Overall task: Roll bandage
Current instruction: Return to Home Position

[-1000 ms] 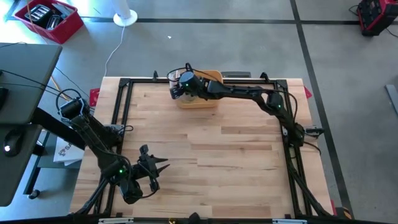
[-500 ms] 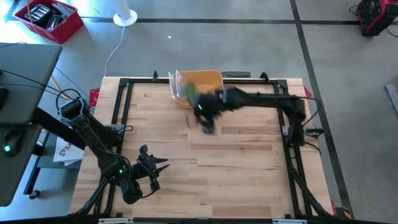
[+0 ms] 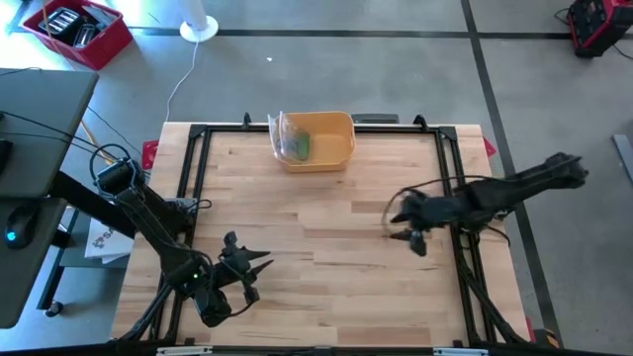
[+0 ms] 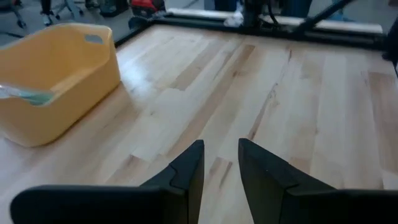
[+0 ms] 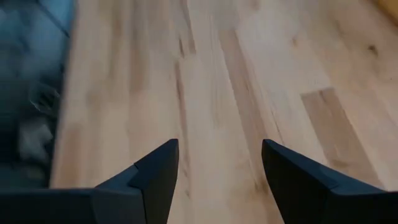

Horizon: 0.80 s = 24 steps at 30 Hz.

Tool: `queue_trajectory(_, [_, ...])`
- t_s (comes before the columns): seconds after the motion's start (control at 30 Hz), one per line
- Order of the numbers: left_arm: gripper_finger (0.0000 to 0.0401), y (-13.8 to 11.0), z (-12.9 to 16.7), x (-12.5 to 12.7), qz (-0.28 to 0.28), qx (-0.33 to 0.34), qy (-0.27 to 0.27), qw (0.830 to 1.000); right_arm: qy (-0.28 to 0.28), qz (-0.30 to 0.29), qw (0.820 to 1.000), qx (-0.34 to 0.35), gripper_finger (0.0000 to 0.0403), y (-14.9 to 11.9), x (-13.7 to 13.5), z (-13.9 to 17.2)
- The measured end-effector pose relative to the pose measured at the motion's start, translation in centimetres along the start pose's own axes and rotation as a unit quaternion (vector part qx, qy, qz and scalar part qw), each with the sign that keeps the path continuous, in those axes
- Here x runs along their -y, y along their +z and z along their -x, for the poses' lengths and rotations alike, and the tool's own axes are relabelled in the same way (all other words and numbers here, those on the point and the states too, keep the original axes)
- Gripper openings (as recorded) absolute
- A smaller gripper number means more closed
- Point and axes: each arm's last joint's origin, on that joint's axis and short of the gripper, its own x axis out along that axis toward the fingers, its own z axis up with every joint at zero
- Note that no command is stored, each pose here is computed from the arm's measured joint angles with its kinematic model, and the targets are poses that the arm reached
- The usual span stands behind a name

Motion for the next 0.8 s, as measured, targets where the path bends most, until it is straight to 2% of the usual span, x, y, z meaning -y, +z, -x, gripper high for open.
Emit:
queue_trajectory(0.13, [0.0092,1.4,0.5,-1.1,0.007,0.015,0.006,1.000,0.060,-0.047,0.992,0.102,0.0222,-4.0,1.6,1.7])
queue_trajectory(0.23, [0.0087,2.8,0.9,-3.1,-0.031,0.002,0.008,0.999,0.083,-0.071,0.984,0.140,0.0222,-6.3,3.1,1.9])
queue_trajectory(0.3, [0.0074,3.4,0.7,-5.2,-0.039,-0.023,0.004,0.999,0.100,-0.066,0.977,0.175,0.0222,-7.2,3.7,1.9])
queue_trajectory(0.43, [0.0030,3.0,0.1,-9.7,0.008,-0.029,-0.022,0.999,0.143,-0.034,0.951,0.271,0.0222,-8.0,4.2,2.0])
queue_trajectory(0.53, [0.0005,2.5,-0.4,-12.2,0.043,0.015,-0.086,0.995,0.167,0.004,0.930,0.328,0.0222,-8.3,4.3,2.0])
queue_trajectory(0.63, [0.0004,2.6,-1.0,-14.7,0.066,0.103,-0.159,0.980,0.180,0.029,0.911,0.371,0.0219,-8.5,4.4,2.3])
queue_trajectory(0.73, [0.0001,3.2,-1.4,-17.8,0.081,0.181,-0.156,0.968,0.173,0.037,0.901,0.396,0.0205,-8.4,4.6,2.8])
queue_trajectory(0.8, [0.0001,3.3,-1.4,-19.7,0.074,0.188,-0.132,0.970,0.154,0.027,0.899,0.410,0.0194,-8.2,4.8,3.0])
